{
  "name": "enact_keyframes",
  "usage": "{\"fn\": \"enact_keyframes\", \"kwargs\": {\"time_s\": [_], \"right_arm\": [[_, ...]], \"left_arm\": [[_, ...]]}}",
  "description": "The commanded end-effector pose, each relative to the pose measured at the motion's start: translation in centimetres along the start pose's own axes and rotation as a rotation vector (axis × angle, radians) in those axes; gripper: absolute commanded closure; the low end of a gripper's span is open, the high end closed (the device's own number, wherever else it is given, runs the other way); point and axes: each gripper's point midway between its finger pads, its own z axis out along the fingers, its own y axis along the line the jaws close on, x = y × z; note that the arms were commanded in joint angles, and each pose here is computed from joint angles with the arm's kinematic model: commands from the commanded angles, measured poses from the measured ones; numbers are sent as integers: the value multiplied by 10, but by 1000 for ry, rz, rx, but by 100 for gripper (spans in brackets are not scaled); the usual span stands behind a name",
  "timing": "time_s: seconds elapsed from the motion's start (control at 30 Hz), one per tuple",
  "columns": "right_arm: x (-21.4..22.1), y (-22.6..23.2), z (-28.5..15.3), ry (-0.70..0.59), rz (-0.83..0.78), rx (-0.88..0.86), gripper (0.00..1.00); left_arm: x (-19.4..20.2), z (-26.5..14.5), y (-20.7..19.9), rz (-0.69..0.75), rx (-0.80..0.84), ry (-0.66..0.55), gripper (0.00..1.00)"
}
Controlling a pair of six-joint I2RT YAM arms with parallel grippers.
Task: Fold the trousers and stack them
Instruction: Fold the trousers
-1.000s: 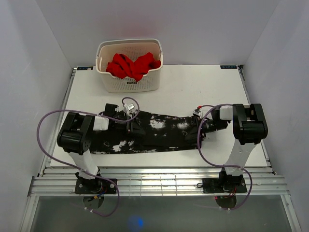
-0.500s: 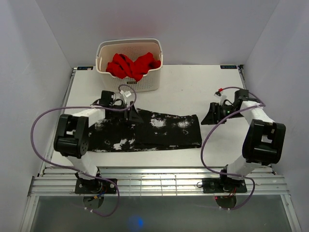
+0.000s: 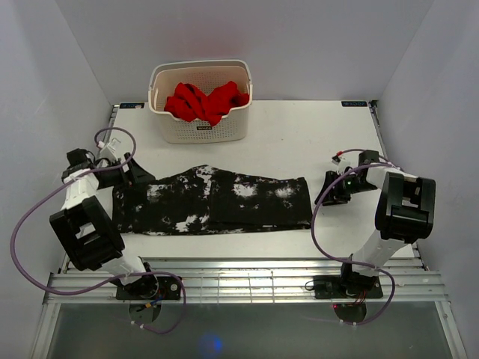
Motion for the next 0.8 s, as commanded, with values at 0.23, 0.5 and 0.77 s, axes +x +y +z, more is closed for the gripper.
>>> {"fn": "enact_keyframes", "kwargs": {"time_s": [0.23, 0.5, 0.77], "right_arm": [[0, 10, 46, 38, -46, -71, 47], [-1, 11, 32, 42, -75, -60, 92], [-51, -17, -84, -118, -141, 229, 92]], "left_arm": [[15, -36, 33, -65, -25, -13, 9], [20, -57, 71, -152, -82, -59, 11], [39, -58, 79, -51, -144, -35, 18]]}}
